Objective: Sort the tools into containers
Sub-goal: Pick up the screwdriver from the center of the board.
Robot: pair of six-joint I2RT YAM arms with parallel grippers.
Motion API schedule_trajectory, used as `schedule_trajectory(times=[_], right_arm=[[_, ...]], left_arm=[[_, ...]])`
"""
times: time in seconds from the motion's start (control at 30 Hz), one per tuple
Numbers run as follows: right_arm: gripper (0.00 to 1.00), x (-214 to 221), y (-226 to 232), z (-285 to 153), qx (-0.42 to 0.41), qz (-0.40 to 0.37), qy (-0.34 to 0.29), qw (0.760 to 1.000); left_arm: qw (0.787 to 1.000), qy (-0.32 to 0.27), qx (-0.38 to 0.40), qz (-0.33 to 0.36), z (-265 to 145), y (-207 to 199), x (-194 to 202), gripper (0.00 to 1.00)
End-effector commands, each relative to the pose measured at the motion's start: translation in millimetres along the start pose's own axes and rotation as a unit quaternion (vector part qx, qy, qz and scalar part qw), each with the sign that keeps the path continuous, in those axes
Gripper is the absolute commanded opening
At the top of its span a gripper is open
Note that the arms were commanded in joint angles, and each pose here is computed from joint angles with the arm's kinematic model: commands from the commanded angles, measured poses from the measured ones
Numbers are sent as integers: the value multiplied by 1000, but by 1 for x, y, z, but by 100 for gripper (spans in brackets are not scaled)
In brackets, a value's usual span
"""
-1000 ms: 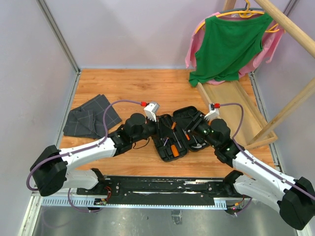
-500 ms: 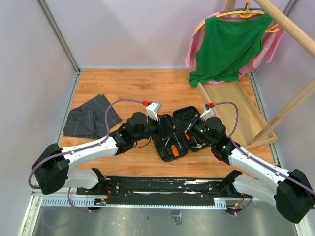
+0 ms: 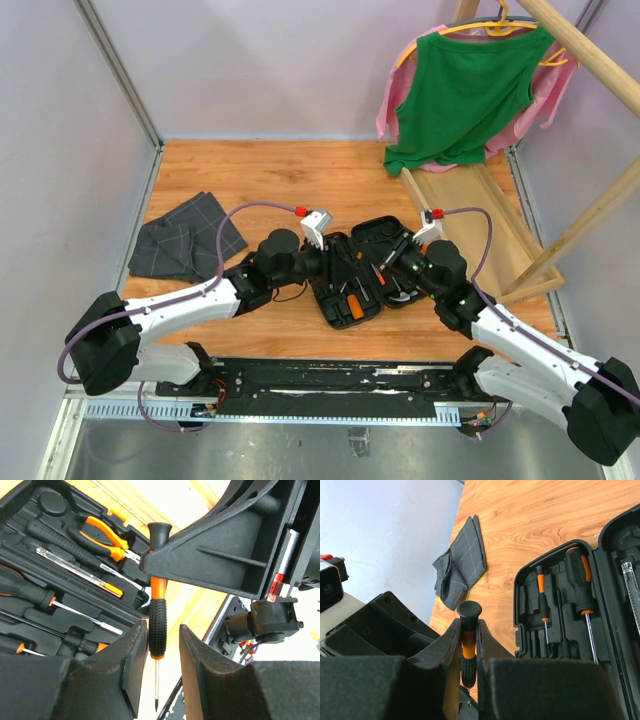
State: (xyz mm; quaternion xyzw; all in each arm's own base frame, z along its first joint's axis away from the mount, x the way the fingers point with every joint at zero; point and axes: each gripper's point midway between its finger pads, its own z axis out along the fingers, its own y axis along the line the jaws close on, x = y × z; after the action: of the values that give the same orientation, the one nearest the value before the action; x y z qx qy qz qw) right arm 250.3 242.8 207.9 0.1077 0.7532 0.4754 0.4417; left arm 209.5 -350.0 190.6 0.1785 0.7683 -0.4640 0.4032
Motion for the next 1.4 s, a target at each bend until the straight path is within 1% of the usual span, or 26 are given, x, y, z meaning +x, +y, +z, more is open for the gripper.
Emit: schedule_trajectory(times=[0.0, 0.27, 0.33, 0.6, 0.73, 0.8, 0.83, 0.87, 0.9, 1.0, 1.03, 1.1, 1.17, 1.37], right_arm=[[1, -22, 6, -4, 3, -18, -37, 999], [1, -24, 6, -8, 4, -20, -42, 999], [1, -25, 7, -9, 3, -19, -44, 999], [1, -27, 5, -12, 6, -22, -52, 998], [2, -26, 3, -12, 9, -23, -49, 998], [4, -25, 2, -11, 11, -24, -47, 999], [7, -24, 1, -11, 13, -24, -46, 999], [12, -24, 1, -11, 14, -24, -45, 999], [19, -23, 0, -11, 16, -24, -44, 999], [43, -22, -1, -12, 19, -24, -42, 999], [47, -22, -2, -12, 20, -23, -41, 999], [50, -21, -2, -12, 19, -22, -40, 999], [50, -20, -2, -12, 17, -20, -37, 999], [42, -10, 9, -10, -12, -17, -10, 1000]], left_arm=[[1000, 10, 27, 8, -1, -9, 7, 37], [999, 33, 38, 5, -4, -8, 23, 36], [999, 38, 39, 3, -5, -7, 26, 35], [998, 43, 40, 2, -7, -6, 31, 24], [998, 41, 39, 2, -7, -6, 30, 11], [998, 41, 38, 2, -6, -6, 29, 4], [999, 39, 38, 2, -6, -6, 28, 2], [999, 38, 37, 2, -6, -6, 27, 1], [999, 36, 35, 2, -5, -6, 26, 1], [999, 27, 25, -2, -5, -4, 22, 1], [1000, 23, 18, -5, -5, -1, 21, 1], [1000, 15, 0, -12, -4, 3, 17, 1], [1000, 7, -11, -19, -4, 7, 14, 0], [999, -12, -20, -32, -3, 7, 5, 0]])
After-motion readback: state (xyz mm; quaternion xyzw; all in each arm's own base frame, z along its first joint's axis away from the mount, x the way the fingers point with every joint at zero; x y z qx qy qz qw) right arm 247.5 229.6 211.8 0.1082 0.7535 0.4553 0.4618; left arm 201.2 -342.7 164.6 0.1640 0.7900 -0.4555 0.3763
